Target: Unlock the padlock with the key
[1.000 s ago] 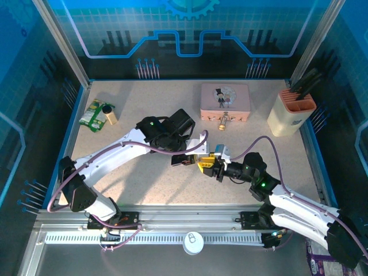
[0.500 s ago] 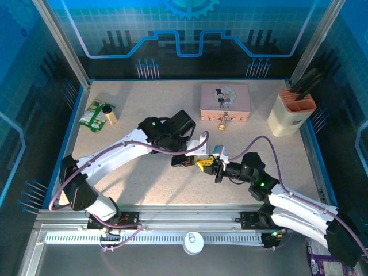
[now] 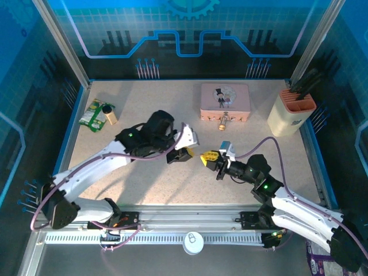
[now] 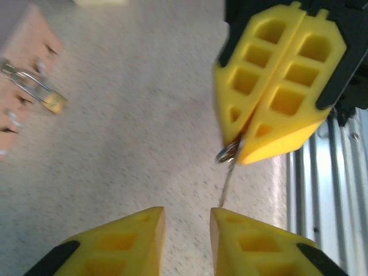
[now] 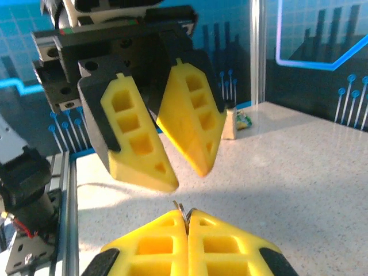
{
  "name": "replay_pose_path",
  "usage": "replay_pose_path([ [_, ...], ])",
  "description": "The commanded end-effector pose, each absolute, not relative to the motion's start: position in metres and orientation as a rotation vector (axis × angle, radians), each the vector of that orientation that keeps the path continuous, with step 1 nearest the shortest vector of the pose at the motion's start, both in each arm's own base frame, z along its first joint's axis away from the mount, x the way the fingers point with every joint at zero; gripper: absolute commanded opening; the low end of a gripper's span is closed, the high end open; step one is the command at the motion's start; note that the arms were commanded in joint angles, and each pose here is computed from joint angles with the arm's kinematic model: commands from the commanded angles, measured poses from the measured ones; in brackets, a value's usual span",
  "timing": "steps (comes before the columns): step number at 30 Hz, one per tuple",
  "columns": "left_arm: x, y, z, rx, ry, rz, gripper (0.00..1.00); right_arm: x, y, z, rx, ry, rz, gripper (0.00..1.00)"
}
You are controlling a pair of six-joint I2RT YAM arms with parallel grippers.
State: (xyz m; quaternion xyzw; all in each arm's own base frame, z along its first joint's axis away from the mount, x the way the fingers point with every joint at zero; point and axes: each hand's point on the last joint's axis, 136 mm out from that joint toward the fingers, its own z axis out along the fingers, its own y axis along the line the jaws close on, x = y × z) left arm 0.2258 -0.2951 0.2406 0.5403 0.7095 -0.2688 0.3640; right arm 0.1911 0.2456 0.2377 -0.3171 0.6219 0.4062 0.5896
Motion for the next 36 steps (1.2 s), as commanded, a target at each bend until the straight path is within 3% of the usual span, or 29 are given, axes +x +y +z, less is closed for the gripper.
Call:
replay_pose_path([
  [1, 0.238, -0.302, 0.295, 1.106, 1.624, -0.890, 0.33, 0.203, 0.230, 0.255, -0.560, 1.412, 0.977, 0.00],
  [4, 0.228, -0.301, 0.304, 1.031, 1.525, -0.998, 0.38, 0.204, 0.229, 0.264, -0.500, 1.388, 1.039, 0.00],
  [11, 0.214, -0.304, 0.307, 0.988, 1.431, -1.139, 0.39, 0.194, 0.238, 0.286, -0.465, 1.290, 1.206, 0.00],
  [18, 0.199, -0.307, 0.311, 1.045, 1.377, -1.239, 0.32, 0.186, 0.252, 0.294, -0.480, 1.244, 1.255, 0.00],
  [30, 0.198, -0.306, 0.303, 1.038, 1.399, -1.257, 0.35, 0.183, 0.245, 0.306, -0.445, 1.183, 1.262, 0.00],
  [36, 0.195, -0.308, 0.304, 1.059, 1.393, -1.289, 0.29, 0.182, 0.245, 0.307, -0.444, 1.174, 1.269, 0.00],
])
